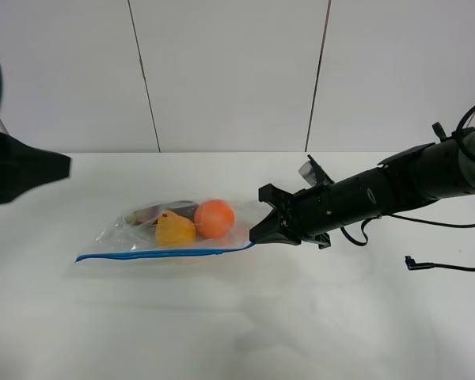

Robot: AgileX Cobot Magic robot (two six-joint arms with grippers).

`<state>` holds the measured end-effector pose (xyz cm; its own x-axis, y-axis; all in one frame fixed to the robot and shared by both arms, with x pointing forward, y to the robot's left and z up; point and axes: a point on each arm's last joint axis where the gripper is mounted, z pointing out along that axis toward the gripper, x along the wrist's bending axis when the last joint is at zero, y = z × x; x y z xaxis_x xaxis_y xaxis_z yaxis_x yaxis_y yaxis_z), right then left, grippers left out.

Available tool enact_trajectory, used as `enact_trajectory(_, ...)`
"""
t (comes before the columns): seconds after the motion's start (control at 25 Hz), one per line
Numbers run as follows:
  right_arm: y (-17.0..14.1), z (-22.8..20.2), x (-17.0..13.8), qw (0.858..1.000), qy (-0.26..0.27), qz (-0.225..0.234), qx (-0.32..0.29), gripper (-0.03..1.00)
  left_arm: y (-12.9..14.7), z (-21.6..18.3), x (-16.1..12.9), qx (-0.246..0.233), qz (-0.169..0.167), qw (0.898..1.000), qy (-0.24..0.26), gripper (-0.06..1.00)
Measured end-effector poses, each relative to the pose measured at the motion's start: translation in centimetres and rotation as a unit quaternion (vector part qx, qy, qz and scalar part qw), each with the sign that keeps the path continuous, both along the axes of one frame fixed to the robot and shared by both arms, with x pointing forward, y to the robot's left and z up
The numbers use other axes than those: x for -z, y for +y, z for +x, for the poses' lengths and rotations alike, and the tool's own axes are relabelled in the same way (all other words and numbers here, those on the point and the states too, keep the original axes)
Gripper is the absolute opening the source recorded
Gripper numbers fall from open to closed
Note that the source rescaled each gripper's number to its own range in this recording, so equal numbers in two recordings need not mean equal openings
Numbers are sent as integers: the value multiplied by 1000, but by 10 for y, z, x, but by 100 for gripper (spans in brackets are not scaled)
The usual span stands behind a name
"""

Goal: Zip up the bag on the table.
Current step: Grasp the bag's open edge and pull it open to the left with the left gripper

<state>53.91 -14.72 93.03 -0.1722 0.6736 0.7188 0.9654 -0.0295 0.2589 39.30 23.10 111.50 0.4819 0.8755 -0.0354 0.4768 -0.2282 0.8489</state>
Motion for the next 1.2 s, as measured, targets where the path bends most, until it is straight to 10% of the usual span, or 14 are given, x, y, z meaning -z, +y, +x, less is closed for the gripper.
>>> enact_trajectory(0.28,0,0,0,1000,-2,0,-3,0,-58,-4,17,180,78,980,-24,100)
enact_trajectory(0.56,1,-2,-1,1000,1,7,-11,0,-80,26,33,173,85,980,-58,100)
enact_trajectory(1.2,1,-2,-1,1000,2,9,-13,0,-117,77,120,163,132,977,35,100)
